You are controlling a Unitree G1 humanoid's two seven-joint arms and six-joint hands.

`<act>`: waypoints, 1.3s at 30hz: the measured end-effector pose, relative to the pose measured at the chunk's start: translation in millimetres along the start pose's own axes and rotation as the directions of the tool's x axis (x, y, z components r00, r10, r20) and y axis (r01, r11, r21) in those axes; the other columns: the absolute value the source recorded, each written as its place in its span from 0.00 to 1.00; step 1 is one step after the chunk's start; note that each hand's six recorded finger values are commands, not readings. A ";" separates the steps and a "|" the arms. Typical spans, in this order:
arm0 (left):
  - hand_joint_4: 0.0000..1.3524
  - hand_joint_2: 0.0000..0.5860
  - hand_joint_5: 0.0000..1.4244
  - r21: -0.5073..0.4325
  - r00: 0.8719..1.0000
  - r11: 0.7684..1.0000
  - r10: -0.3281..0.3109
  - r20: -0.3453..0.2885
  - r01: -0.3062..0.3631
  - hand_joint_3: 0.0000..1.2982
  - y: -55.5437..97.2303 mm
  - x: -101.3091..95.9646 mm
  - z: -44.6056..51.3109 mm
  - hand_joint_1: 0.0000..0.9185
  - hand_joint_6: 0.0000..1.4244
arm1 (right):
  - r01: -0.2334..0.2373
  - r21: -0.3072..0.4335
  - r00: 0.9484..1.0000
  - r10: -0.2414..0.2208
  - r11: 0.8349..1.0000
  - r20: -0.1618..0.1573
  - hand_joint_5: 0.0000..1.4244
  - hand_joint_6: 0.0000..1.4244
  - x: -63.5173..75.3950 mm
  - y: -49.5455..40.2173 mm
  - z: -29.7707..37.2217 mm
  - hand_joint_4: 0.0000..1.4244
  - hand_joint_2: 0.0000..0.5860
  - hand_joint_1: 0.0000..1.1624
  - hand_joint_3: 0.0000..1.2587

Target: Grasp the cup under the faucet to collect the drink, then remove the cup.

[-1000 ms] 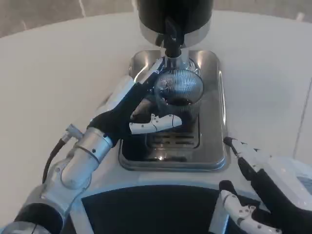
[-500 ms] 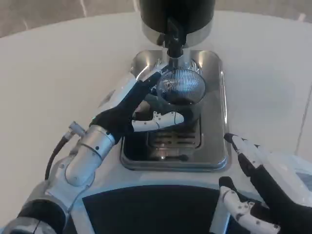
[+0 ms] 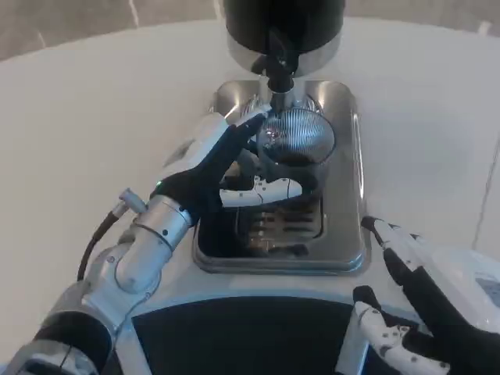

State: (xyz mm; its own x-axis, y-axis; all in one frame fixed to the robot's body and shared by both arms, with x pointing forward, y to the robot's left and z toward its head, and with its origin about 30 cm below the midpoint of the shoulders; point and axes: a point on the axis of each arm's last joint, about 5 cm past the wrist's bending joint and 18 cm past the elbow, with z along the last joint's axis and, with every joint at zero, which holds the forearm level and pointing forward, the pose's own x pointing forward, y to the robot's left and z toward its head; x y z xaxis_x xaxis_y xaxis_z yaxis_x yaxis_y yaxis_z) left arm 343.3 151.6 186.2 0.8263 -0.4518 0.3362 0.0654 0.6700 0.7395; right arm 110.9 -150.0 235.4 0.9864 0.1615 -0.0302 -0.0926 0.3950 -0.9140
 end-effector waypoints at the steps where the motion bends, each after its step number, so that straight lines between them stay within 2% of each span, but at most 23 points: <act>1: 0.26 0.18 0.43 0.000 1.000 1.000 0.005 -0.002 -0.005 0.23 -0.4 0.2 0.1 0.47 0.55 | 0.000 0.003 1.000 0.000 1.000 -0.002 0.00 0.00 0.0 0.0 -0.2 0.00 0.97 0.17 0.00; 8: 0.34 0.16 0.49 -0.008 1.000 1.000 0.023 -0.009 -0.023 0.33 -2.6 1.1 0.9 0.45 0.61 | 0.005 0.008 1.000 -0.005 1.000 -0.004 0.00 0.00 0.7 -0.6 -0.1 0.00 0.97 0.20 0.01; 16: 0.46 0.15 0.59 -0.027 0.999 0.998 0.051 -0.014 -0.051 0.45 -7.7 -0.1 1.0 0.46 0.75 | 0.004 0.002 1.000 -0.004 1.000 -0.001 0.00 0.00 1.3 -0.3 1.1 0.00 0.97 0.24 0.02; 19: 0.58 0.15 0.69 -0.034 0.997 0.997 0.072 -0.013 -0.072 0.57 -10.0 -2.8 -0.3 0.51 0.84 | 0.005 0.000 1.000 -0.005 1.000 -0.004 0.00 0.00 1.3 -0.3 1.3 0.00 0.97 0.24 0.02; 23: 0.75 0.20 0.85 -0.040 0.993 0.992 0.118 -0.013 -0.118 0.71 -13.4 -7.2 -2.5 0.58 0.95 | 0.004 -0.002 1.000 -0.004 1.000 -0.004 0.00 0.00 1.3 -0.2 1.4 0.00 0.96 0.24 0.02; 27: 0.81 0.20 0.89 -0.038 0.985 0.984 0.172 -0.031 -0.173 0.74 -15.5 -12.2 -6.2 0.60 0.99 | 0.005 -0.002 1.000 -0.005 1.000 -0.006 0.00 0.00 1.2 -0.3 1.2 0.00 0.96 0.25 0.02; 39: 0.86 0.17 0.93 -0.017 0.978 0.979 0.202 -0.050 -0.203 0.75 -3.2 -24.8 -17.5 0.61 1.00 | 0.002 0.001 1.000 -0.002 1.000 -0.001 0.00 0.00 5.9 2.7 1.3 0.00 0.94 0.25 0.02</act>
State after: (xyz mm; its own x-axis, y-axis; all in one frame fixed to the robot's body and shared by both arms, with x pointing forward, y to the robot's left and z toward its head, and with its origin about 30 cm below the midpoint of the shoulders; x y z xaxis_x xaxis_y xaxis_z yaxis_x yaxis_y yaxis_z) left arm 332.4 171.0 165.3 0.8494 -0.2768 0.4494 -0.0945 0.7578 0.6456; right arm 116.3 -146.8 233.3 0.9867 0.1601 -0.0289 -0.0910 0.3958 -0.9138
